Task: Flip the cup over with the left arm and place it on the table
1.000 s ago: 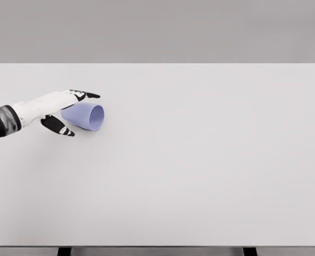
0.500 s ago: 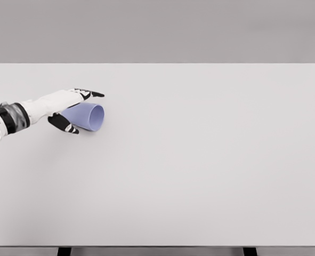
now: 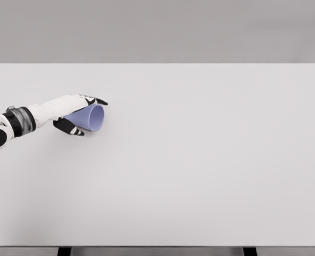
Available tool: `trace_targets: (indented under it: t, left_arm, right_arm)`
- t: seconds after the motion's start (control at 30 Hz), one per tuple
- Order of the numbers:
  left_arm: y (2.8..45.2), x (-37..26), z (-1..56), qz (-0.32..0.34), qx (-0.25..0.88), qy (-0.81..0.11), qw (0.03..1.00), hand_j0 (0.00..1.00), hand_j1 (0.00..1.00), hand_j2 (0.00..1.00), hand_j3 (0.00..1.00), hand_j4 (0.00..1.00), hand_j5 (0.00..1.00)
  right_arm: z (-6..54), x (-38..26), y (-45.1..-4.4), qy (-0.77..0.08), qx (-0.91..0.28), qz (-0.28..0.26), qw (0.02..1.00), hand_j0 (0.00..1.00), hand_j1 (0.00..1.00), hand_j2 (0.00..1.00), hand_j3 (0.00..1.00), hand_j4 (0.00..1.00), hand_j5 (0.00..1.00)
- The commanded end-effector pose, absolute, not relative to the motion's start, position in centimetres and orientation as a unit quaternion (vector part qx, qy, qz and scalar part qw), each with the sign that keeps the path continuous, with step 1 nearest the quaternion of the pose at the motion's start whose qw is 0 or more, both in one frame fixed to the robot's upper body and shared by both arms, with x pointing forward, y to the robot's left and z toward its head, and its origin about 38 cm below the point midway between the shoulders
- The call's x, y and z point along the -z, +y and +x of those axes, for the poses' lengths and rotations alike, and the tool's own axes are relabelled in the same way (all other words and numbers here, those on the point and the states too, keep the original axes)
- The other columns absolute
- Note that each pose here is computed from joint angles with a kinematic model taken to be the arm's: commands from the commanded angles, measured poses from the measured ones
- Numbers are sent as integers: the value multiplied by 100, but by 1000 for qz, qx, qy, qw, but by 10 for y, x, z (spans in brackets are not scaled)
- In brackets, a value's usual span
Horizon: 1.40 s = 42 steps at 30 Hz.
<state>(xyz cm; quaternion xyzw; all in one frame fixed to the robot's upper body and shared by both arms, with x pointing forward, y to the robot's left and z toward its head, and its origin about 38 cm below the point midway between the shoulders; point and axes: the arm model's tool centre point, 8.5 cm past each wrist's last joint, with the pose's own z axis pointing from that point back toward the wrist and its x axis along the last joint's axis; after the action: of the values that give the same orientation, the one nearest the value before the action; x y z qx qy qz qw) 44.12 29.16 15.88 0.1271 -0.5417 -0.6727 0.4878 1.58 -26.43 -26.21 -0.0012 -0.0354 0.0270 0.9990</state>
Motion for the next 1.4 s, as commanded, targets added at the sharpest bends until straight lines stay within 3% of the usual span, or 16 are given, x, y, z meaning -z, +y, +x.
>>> trace_targets:
  t: [0.0,0.33,0.67,1.0,1.37]
  left_arm:
    - [292,-158,441,126,672,-542,489,83,83,83,83,83,83]
    - [290,-159,440,122,672,-545,486,60,60,60,60,60,60]
    - [296,-176,437,70,641,-587,489,51,51,51,51,51,51]
    - [344,-217,427,7,570,-643,512,51,51,51,51,51,51]
    - [349,-219,420,-126,474,-684,540,52,52,52,52,52,52]
  right_arm:
    - [16,262,-264,-36,-27,-1,999,100,100,100,100,100,100]
    - [16,262,-264,-35,-27,-1,999,100,100,100,100,100,100]
    - [16,262,-264,-35,-27,-1,999,100,100,100,100,100,100]
    - [16,262,-264,-35,-27,-1,999,100,100,100,100,100,100]
    - [16,262,-264,-35,-27,-1,999,100,100,100,100,100,100]
